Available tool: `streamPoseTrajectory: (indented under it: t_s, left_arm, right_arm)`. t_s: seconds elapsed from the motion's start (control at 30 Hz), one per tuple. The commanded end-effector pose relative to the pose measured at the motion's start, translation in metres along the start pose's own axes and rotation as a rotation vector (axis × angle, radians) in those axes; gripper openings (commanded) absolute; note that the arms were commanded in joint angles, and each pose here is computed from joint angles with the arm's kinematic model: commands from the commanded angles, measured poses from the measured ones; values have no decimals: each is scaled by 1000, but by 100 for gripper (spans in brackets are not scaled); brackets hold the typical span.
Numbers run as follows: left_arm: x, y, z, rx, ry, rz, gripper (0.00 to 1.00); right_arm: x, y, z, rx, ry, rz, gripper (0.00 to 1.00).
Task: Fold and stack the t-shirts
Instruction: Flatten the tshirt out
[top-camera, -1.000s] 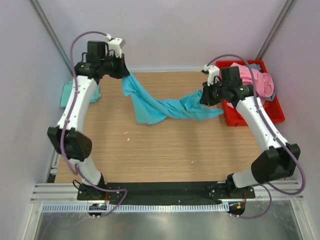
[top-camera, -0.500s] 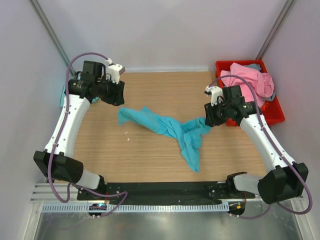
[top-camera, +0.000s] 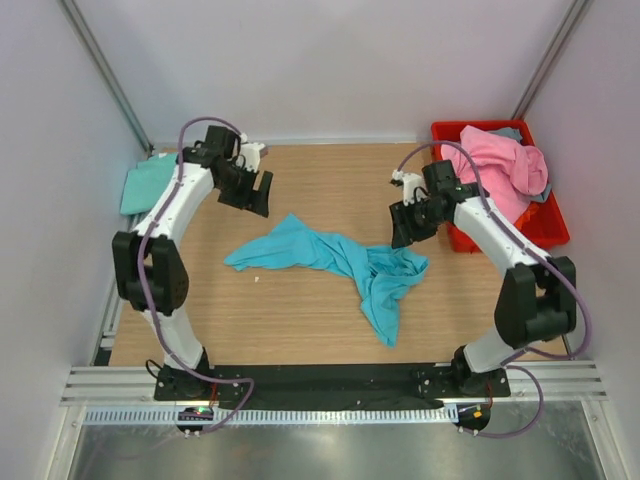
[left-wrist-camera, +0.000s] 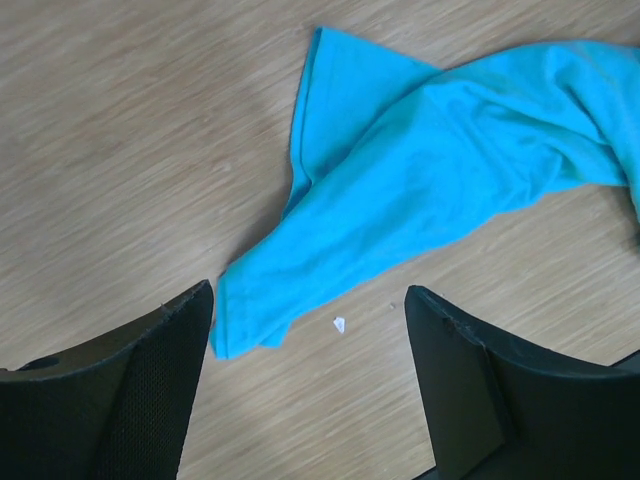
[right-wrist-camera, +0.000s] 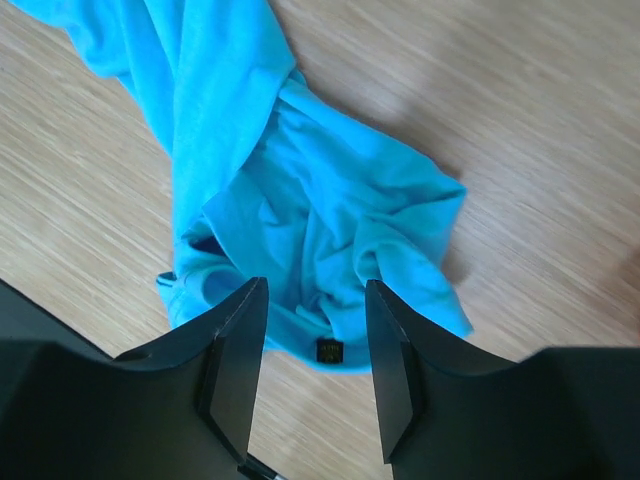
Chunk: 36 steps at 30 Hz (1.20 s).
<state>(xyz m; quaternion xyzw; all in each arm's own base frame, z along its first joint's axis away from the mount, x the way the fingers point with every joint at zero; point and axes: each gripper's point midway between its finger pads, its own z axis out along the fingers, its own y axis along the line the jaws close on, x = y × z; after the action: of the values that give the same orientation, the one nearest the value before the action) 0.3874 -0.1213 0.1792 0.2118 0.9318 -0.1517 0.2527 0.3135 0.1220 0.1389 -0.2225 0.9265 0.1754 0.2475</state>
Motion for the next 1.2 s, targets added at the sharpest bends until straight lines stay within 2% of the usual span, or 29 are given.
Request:
streamPoseTrajectory:
  t_s: [0.0,0.17,0.33,0.5,0.8,1.17]
  left_arm:
    - [-3,3,41,56,30,-70,78]
    - [16,10,79,87,124,-99,77]
    - [23,10,89,98,145,-108,77]
    - [25,10,94,104,154,-119,76]
    - [30,7,95,121,161,-132,76]
    - [38,3,92,128,168,-134,76]
  right_arm:
    - [2,15,29,-137,61,-20,50]
    - [19,31,44,-208,122,-29,52]
    - [36,39,41,-228,159,-54,53]
    - [45,51,34,-267,175,-56,53]
    - [53,60,59,-283,227,-99,53]
    - [39,67,88,-191,247,-216,53]
